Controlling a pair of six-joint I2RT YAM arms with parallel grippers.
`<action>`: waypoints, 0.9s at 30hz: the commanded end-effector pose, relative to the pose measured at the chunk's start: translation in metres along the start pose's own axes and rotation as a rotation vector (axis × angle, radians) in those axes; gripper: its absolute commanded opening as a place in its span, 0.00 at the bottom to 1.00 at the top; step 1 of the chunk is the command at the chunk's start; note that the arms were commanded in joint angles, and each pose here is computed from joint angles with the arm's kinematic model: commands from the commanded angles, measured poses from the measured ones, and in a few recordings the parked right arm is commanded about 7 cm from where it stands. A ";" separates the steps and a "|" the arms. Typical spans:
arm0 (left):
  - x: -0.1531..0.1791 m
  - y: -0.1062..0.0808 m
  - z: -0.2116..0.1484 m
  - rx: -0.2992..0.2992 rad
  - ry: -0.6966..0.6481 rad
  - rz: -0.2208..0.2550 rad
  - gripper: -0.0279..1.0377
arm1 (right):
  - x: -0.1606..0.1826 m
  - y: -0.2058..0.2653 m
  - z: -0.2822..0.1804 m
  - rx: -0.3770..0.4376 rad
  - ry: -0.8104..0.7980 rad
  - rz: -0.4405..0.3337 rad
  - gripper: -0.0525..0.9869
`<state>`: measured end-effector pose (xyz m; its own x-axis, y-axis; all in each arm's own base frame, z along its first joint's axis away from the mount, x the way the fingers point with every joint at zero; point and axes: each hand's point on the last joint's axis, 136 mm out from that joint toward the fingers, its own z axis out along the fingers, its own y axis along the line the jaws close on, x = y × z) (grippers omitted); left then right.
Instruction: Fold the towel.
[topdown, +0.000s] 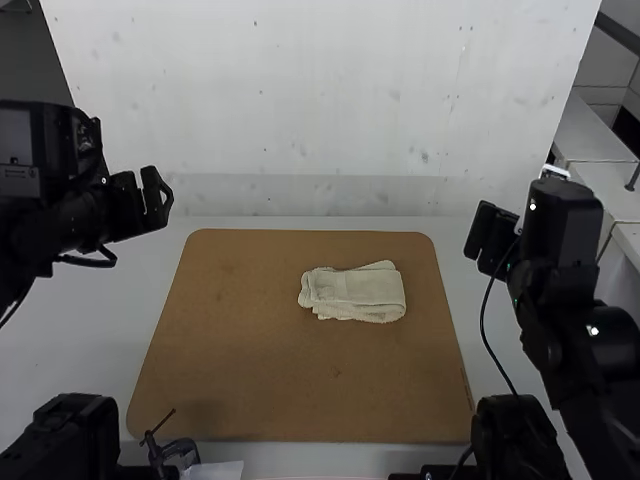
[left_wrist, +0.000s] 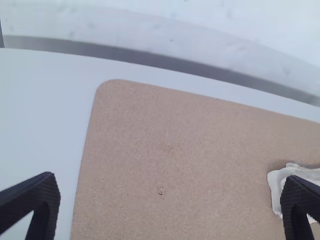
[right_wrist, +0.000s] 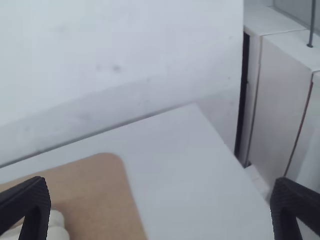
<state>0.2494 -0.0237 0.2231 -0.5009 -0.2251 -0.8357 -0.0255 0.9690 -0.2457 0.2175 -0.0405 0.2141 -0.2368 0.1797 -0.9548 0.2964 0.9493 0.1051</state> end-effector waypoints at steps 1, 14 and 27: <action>0.002 0.004 -0.008 -0.012 -0.048 -0.016 0.95 | -0.013 -0.015 -0.010 0.052 -0.096 -0.037 0.97; 0.009 0.023 -0.048 -0.046 -0.238 -0.044 0.94 | -0.010 -0.015 -0.018 0.031 -0.167 -0.074 0.97; 0.094 0.048 -0.044 -0.139 -0.001 0.127 0.95 | 0.005 -0.018 -0.035 0.016 -0.034 -0.119 0.97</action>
<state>0.1699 0.0039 0.1675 -0.4576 -0.1551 -0.8755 -0.0917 0.9876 -0.1270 0.1862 -0.0495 0.2023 -0.2546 0.0606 -0.9652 0.2971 0.9547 -0.0184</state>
